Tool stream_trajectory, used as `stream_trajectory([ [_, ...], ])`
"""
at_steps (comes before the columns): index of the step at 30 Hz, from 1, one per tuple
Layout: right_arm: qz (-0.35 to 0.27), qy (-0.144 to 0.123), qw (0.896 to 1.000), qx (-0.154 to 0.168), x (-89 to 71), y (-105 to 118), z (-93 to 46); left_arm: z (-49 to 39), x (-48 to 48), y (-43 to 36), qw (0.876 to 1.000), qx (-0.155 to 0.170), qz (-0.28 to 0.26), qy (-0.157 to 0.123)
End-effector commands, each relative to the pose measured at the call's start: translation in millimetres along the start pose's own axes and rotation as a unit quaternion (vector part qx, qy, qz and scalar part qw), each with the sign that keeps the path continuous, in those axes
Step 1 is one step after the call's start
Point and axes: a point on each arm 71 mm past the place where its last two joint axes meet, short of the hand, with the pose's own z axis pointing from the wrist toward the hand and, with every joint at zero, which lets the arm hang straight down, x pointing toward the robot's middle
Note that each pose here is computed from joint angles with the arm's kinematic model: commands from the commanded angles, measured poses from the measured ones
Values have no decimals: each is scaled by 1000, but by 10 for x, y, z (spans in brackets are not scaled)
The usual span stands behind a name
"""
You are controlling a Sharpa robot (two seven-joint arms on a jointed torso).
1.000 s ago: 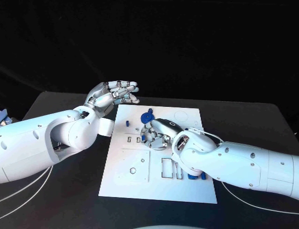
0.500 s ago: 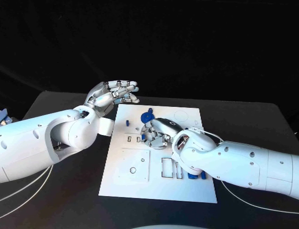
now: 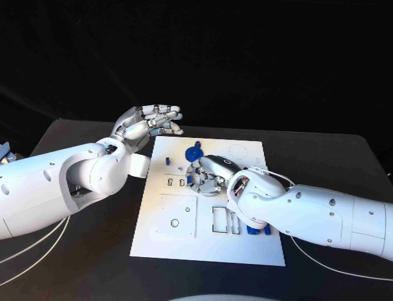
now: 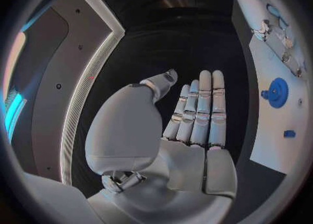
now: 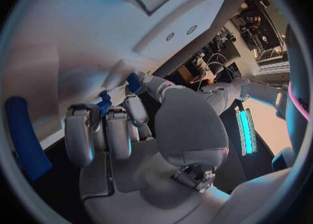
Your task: Assemble the parts on the task board
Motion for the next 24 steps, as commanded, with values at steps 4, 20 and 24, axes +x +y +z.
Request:
stream_trajectory([
  [4, -4, 9, 1000, 0, 24, -11, -8, 4, 20, -5, 1000, 3, -5, 9],
  [20, -4, -3, 1000, -3, 10, 1, -6, 3, 15, -3, 1000, 1, -5, 8],
  [24, -4, -3, 1000, -3, 9, 1, -6, 3, 15, -3, 1000, 1, -5, 8],
])
